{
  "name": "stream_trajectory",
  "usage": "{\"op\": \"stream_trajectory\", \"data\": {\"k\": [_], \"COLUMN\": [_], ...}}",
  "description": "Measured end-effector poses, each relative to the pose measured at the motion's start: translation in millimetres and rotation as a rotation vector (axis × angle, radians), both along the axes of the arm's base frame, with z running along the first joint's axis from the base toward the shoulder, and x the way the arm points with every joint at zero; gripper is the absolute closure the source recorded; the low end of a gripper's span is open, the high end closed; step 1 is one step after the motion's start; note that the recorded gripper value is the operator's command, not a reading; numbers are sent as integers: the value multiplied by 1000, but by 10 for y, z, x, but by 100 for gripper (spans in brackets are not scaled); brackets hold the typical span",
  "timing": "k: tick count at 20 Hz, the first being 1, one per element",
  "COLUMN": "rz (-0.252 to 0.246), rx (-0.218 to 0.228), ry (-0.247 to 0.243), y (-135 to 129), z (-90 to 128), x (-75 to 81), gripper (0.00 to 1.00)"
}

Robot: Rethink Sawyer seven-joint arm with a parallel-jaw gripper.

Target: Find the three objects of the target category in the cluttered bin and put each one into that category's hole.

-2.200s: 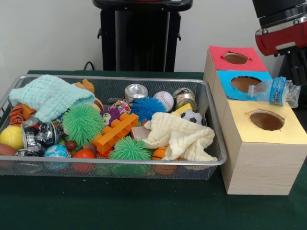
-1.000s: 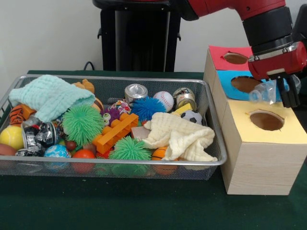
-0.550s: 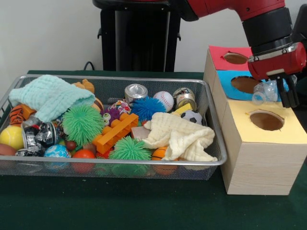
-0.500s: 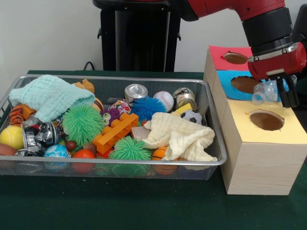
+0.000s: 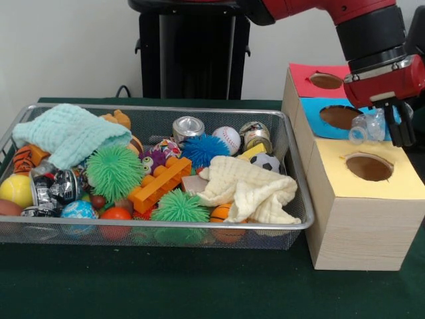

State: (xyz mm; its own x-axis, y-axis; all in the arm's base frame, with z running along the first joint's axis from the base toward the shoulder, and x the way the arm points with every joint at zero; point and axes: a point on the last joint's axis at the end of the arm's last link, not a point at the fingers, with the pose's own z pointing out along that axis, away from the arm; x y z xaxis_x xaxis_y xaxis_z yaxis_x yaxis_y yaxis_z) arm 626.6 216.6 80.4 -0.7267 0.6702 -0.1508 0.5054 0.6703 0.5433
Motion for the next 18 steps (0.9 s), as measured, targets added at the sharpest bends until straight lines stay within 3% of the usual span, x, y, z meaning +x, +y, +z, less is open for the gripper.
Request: {"op": "stream_trajectory", "data": {"k": [9, 18], "rz": [-2, -3], "rx": [-37, -39], "ry": [-14, -10], "y": [-74, -87], "z": [53, 43], "x": [-4, -22], "gripper": [100, 100]}}
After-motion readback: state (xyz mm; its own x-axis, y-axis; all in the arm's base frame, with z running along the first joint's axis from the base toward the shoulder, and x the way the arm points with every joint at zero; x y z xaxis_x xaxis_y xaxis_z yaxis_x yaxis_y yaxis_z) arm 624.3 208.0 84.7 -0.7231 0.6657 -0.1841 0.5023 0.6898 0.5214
